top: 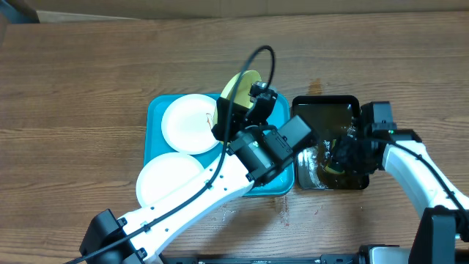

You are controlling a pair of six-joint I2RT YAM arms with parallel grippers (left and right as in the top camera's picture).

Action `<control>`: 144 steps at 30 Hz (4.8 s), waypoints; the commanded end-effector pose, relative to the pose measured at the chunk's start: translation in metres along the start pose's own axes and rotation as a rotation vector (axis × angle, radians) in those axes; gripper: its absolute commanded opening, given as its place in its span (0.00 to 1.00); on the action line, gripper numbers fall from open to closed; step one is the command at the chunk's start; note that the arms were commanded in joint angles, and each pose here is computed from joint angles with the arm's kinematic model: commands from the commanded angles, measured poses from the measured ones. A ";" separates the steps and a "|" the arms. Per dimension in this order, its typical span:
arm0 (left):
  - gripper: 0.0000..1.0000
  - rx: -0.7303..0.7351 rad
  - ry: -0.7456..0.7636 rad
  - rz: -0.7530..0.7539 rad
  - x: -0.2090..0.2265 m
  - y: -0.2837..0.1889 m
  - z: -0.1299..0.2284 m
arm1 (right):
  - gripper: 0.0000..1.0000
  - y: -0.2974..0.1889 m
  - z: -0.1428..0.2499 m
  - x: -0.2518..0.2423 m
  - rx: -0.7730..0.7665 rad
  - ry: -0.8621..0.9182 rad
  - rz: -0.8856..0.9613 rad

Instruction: Clean dirty plates on tray and stack at the side

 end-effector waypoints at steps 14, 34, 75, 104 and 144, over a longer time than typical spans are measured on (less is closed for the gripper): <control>0.04 -0.093 0.011 -0.149 0.026 -0.026 -0.016 | 0.20 0.022 0.015 -0.013 0.001 0.013 -0.001; 0.04 -0.057 -0.006 -0.019 0.007 -0.018 -0.011 | 0.71 0.011 -0.024 -0.007 -0.159 -0.011 0.026; 0.04 0.260 -0.604 0.581 0.065 0.089 0.013 | 1.00 0.011 -0.020 0.012 -0.123 -0.021 -0.081; 0.04 1.004 -1.139 0.282 0.084 0.325 0.355 | 1.00 0.011 -0.020 0.012 -0.123 -0.021 -0.081; 0.75 0.897 -0.451 0.901 -0.061 0.179 0.200 | 1.00 0.011 -0.020 0.012 -0.123 -0.021 -0.081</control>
Point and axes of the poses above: each gripper's point midway between its finger pads, its own y axis out along the fingers, its own x axis along the line the jaws close on, z = x × y, the point moved 1 cm from there along -y, back along the fingers, and after that the axes turned 11 degrees about y, right-handed, at the moved point
